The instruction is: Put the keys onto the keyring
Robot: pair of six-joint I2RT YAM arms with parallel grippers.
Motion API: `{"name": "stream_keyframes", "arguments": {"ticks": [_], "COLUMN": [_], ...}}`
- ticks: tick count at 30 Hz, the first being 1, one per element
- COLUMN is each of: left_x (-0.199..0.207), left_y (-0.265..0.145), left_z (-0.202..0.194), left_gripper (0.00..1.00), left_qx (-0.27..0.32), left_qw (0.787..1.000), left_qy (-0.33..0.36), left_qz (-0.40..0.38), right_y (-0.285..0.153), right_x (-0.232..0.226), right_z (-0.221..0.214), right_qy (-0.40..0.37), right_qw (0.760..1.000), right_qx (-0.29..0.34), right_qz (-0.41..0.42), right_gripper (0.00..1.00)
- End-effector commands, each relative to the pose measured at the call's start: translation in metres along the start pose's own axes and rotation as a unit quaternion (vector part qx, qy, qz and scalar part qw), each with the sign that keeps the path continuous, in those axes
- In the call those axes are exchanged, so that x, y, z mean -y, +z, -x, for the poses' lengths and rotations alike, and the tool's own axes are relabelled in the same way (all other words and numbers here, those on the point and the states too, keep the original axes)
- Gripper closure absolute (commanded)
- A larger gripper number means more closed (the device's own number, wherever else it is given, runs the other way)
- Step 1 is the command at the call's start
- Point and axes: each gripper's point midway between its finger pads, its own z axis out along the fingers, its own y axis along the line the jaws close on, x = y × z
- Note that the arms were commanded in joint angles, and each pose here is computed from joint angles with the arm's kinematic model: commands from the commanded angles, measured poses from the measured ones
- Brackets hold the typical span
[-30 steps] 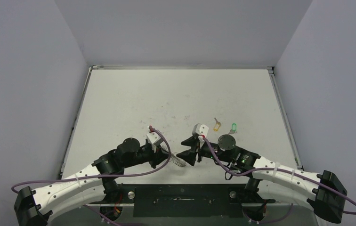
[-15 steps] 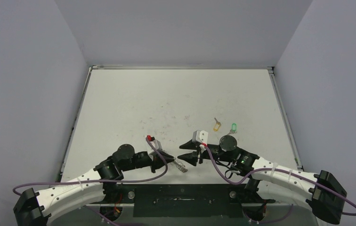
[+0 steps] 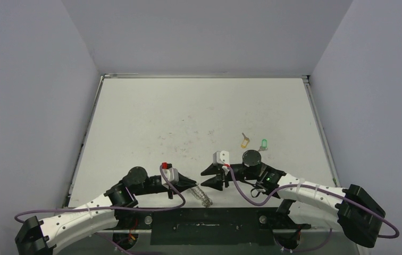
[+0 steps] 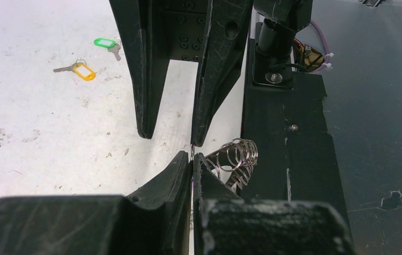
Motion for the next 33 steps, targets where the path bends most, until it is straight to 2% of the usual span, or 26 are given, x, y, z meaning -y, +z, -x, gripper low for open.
{"name": "stream_keyframes", "arguments": {"ticks": [1, 13, 19, 23, 30, 31, 33], "left_x": [0.004, -0.005, -0.004, -0.004, -0.007, -0.009, -0.011], "left_y": [0.002, 0.002, 0.002, 0.002, -0.003, -0.005, -0.008], "left_z": [0.03, 0.032, 0.031, 0.029, 0.026, 0.024, 0.022], "left_gripper": [1.0, 1.0, 1.0, 1.0, 1.0, 1.0, 0.86], "left_qx": [0.055, 0.061, 0.06, 0.055, 0.038, 0.031, 0.018], "left_qw": [0.998, 0.997, 0.998, 0.998, 0.998, 0.998, 0.998], "left_qy": [0.038, 0.036, 0.031, 0.029, 0.039, 0.043, 0.045], "left_qz": [-0.013, 0.011, 0.01, 0.011, 0.023, 0.027, 0.037], "right_y": [0.006, 0.017, 0.02, 0.02, 0.018, 0.017, 0.016], "right_x": [-0.006, -0.017, -0.016, -0.016, -0.009, -0.008, -0.006], "right_z": [0.033, 0.03, 0.029, 0.029, 0.028, 0.028, 0.03], "right_qy": [-0.044, -0.04, -0.037, -0.037, -0.032, -0.031, -0.029], "right_qw": [0.997, 0.996, 0.996, 0.996, 0.998, 0.998, 0.998], "right_qx": [0.054, 0.059, 0.057, 0.056, 0.049, 0.049, 0.047], "right_qz": [0.039, 0.06, 0.061, 0.06, 0.035, 0.031, 0.024], "right_gripper": [0.62, 0.64, 0.79, 1.0, 1.0, 1.0, 1.0]}}
